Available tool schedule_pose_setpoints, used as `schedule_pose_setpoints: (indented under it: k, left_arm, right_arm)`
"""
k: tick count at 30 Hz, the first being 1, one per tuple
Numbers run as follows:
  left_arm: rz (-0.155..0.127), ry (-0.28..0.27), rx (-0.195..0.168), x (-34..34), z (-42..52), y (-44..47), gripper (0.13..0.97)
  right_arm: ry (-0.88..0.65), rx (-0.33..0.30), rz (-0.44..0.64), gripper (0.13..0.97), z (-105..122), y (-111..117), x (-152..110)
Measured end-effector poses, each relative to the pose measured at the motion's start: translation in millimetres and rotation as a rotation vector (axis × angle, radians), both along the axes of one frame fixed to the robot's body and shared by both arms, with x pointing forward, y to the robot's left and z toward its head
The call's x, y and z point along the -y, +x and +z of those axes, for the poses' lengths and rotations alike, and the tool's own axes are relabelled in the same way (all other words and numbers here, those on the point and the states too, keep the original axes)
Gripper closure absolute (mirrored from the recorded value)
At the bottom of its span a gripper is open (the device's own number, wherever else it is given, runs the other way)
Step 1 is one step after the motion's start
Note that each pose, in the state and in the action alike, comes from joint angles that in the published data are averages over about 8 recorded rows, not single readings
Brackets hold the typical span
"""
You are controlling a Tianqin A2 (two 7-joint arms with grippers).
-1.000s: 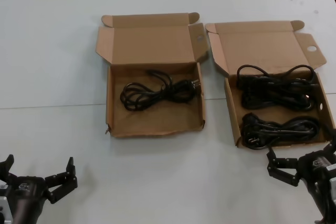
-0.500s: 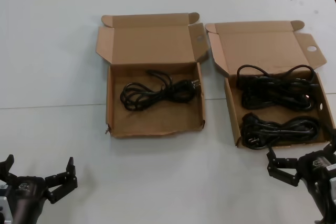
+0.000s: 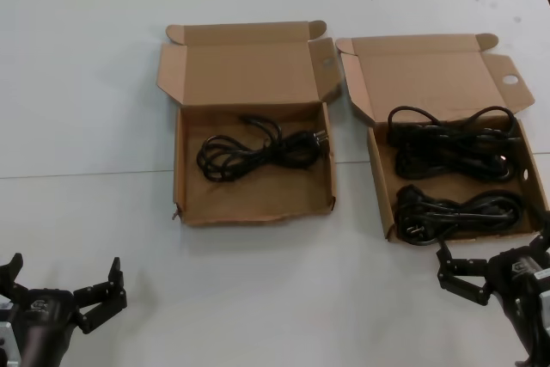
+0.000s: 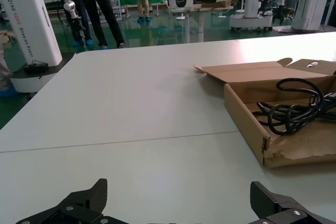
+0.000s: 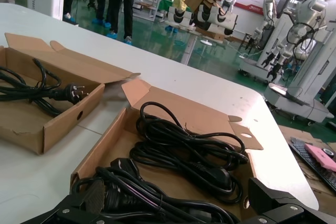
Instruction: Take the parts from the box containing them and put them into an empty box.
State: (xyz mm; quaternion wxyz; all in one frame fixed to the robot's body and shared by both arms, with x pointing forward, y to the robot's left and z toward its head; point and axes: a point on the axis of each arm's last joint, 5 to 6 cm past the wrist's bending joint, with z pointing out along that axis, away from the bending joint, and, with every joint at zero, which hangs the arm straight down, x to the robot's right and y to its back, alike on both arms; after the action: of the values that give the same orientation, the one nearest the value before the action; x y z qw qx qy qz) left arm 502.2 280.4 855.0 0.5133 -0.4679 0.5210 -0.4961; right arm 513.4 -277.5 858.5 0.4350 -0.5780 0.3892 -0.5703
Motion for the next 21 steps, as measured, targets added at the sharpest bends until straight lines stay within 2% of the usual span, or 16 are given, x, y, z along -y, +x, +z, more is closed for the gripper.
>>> schedule_pose_setpoints:
  k: [21]
  left_arm:
    - [0.000, 0.000, 0.000, 0.0, 0.0, 0.0, 0.132]
  right_arm:
    - [0.000, 0.000, 0.000, 0.130, 0.0, 0.0, 0.0]
